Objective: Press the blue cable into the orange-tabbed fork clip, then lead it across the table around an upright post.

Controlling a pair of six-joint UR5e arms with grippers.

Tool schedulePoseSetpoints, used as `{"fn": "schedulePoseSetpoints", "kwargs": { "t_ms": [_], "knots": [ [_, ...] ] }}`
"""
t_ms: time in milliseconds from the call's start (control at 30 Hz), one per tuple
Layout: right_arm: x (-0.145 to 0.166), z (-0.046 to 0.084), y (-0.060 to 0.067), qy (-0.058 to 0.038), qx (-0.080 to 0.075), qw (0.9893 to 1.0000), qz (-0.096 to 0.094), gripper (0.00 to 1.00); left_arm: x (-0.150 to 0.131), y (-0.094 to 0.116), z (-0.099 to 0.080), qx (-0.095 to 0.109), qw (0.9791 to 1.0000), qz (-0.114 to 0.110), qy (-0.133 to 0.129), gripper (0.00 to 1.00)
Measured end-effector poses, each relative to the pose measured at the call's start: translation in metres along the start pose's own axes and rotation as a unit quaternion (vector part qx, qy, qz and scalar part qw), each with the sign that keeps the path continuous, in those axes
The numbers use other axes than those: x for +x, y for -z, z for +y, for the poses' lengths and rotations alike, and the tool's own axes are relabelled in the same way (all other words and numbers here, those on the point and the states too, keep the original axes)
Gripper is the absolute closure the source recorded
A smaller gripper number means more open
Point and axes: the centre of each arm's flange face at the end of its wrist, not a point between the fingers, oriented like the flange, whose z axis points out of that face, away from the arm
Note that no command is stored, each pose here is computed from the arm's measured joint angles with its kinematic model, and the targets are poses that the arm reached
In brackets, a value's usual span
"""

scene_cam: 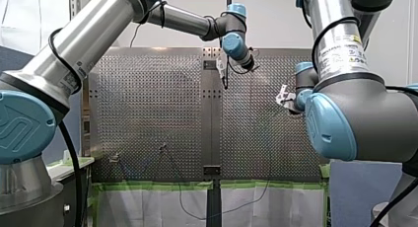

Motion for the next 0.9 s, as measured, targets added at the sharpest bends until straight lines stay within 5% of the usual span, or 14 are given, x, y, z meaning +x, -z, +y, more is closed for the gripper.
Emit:
{"fn": "schedulePoseSetpoints", "kwargs": {
  "t_ms": [467, 733, 900],
  "knots": [
    [0.045, -0.037, 0.037, -0.0155, 0.031, 0.9989, 0.033, 1.00, 0.000, -0.001, 0.005, -0.005, 1.0000, 0.006, -0.001, 0.01],
    [0.086, -0.053, 0.055, -0.0465, 0.051, 0.9957, 0.062, 1.00, 0.001, -0.001, 0.010, -0.011, 0.9998, 0.018, -0.003, 0.01],
    [0.108, -0.061, 0.067, -0.0531, 0.061, 0.9936, 0.078, 1.00, 0.004, 0.004, 0.013, -0.015, 0.9991, 0.038, -0.010, 0.01]
  ]
}}
